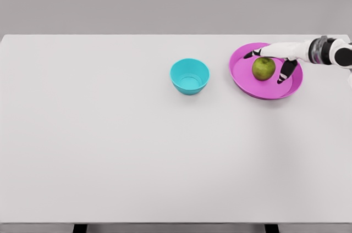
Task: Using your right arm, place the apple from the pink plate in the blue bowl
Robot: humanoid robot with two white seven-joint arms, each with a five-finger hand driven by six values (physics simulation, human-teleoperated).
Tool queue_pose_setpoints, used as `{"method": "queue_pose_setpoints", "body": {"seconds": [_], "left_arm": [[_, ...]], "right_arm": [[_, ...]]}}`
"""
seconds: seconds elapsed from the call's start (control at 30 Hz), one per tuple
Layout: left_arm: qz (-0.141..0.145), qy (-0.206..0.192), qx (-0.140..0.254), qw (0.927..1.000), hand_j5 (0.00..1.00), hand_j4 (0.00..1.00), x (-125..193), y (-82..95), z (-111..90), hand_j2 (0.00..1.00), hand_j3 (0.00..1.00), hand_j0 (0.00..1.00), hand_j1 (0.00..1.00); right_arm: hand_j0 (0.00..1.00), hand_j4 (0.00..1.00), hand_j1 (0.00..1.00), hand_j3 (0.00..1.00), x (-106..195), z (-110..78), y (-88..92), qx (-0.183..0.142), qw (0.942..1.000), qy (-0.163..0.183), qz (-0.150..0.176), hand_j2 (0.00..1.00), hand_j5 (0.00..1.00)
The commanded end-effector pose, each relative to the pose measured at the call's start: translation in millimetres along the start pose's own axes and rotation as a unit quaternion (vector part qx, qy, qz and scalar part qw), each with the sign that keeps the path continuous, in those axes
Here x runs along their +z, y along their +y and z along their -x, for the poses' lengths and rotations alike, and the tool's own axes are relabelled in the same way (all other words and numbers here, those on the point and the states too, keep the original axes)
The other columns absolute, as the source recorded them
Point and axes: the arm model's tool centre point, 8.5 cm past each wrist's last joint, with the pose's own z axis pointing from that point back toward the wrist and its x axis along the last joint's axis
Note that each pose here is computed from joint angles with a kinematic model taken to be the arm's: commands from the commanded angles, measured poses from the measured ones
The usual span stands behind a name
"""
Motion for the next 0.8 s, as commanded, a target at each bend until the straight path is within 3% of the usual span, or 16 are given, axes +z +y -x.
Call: {"method": "queue_pose_setpoints", "body": {"seconds": [0.0, 0.07, 0.2, 0.3, 0.43, 0.57, 0.77], "left_arm": [[0.000, 0.001, -0.001, 1.0000, 1.00, 1.00, 0, -0.1, 1, 1.00, 1.00, 1.00, 1.00], [0.000, 0.000, 0.000, 1.0000, 1.00, 1.00, 0, 0.0, 0, 1.00, 1.00, 1.00, 1.00], [0.000, 0.000, 0.000, 1.0000, 1.00, 1.00, 0, 0.0, 0, 1.00, 1.00, 1.00, 1.00], [0.000, 0.000, 0.000, 1.0000, 1.00, 1.00, 0, 0.0, 0, 1.00, 1.00, 1.00, 1.00], [0.000, 0.000, -0.001, 1.0000, 1.00, 1.00, 0, 0.0, 0, 1.00, 1.00, 1.00, 1.00], [0.000, 0.000, -0.001, 1.0000, 1.00, 1.00, 0, 0.0, 0, 1.00, 1.00, 1.00, 1.00], [0.000, 0.000, 0.000, 1.0000, 1.00, 1.00, 0, 0.0, 0, 1.00, 1.00, 1.00, 1.00]], "right_arm": [[1.00, 1.00, 1.00, 1.00, -3, 0.4, 2.4, -0.006, 1.0000, 0.002, -0.003, 1.00, 1.00], [1.00, 1.00, 1.00, 1.00, -4, -0.6, 3.8, -0.003, 1.0000, 0.002, -0.007, 1.00, 1.00], [0.55, 0.55, 0.55, 0.55, -6, -3.0, 4.6, 0.003, 0.9999, -0.003, -0.010, 0.55, 0.55], [0.44, 0.44, 0.44, 0.44, -6, -3.5, 4.3, 0.004, 0.9999, -0.004, -0.010, 0.44, 0.44], [0.42, 0.42, 0.42, 0.42, -5, -4.2, 1.9, 0.007, 0.9999, -0.005, -0.007, 0.42, 0.42], [0.42, 0.42, 0.42, 0.42, 0, -6.8, -11.3, 0.018, 0.9998, -0.007, 0.005, 0.42, 0.42], [0.42, 0.42, 0.42, 0.42, 4, -30.4, -40.0, 0.057, 0.9973, -0.034, 0.032, 0.42, 0.42]]}}
